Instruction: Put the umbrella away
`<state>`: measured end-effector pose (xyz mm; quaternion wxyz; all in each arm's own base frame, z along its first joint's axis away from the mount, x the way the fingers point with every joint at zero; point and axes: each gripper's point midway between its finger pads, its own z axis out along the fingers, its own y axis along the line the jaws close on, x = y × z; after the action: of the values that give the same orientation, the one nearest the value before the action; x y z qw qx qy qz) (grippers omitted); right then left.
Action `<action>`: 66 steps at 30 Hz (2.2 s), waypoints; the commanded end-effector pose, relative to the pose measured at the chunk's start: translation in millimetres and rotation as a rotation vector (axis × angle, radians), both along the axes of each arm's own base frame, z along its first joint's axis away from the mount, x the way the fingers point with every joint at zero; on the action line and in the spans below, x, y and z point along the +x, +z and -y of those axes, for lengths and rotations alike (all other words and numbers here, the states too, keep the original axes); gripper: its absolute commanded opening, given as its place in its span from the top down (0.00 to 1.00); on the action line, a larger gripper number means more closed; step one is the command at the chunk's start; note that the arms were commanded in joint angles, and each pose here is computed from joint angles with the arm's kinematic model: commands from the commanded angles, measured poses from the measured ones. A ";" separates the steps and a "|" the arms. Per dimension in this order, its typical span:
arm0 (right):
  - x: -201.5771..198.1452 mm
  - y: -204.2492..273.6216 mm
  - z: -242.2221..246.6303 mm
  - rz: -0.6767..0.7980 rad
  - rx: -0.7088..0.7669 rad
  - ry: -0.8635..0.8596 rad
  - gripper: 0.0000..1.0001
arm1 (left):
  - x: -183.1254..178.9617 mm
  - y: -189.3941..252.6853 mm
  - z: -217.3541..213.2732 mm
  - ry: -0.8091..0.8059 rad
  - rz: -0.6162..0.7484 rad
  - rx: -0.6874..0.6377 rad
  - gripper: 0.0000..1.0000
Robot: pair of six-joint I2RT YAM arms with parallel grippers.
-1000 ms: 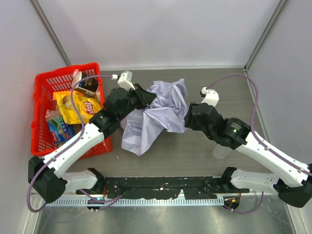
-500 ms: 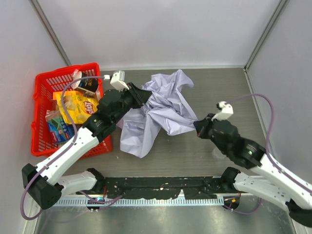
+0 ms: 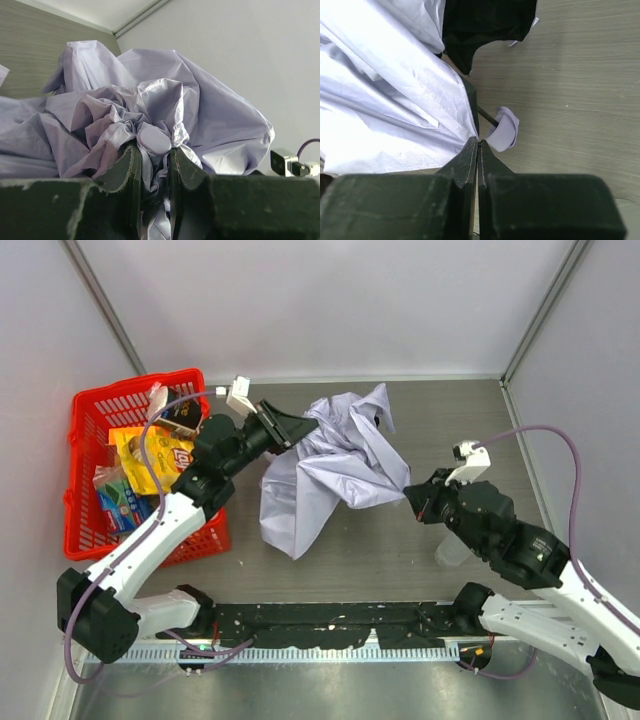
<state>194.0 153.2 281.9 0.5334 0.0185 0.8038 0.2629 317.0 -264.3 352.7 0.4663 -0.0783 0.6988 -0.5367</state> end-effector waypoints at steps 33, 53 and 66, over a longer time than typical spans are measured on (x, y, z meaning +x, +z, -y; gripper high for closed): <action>12.0 138.6 -154.5 0.338 -0.093 0.587 0.25 | 24.7 8.4 -49.1 0.190 -0.045 0.199 1.00; 101.4 45.3 -191.2 0.281 -0.414 0.293 0.75 | -17.1 25.3 -24.6 -0.003 0.110 0.057 1.00; 5.8 107.4 -142.3 0.270 -0.241 0.568 0.21 | -4.9 3.7 -25.9 0.018 0.102 0.169 1.00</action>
<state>241.8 333.9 316.8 0.4968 -0.3085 0.7763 0.2354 312.7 -230.9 307.8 0.4664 -0.0635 0.7594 -0.4492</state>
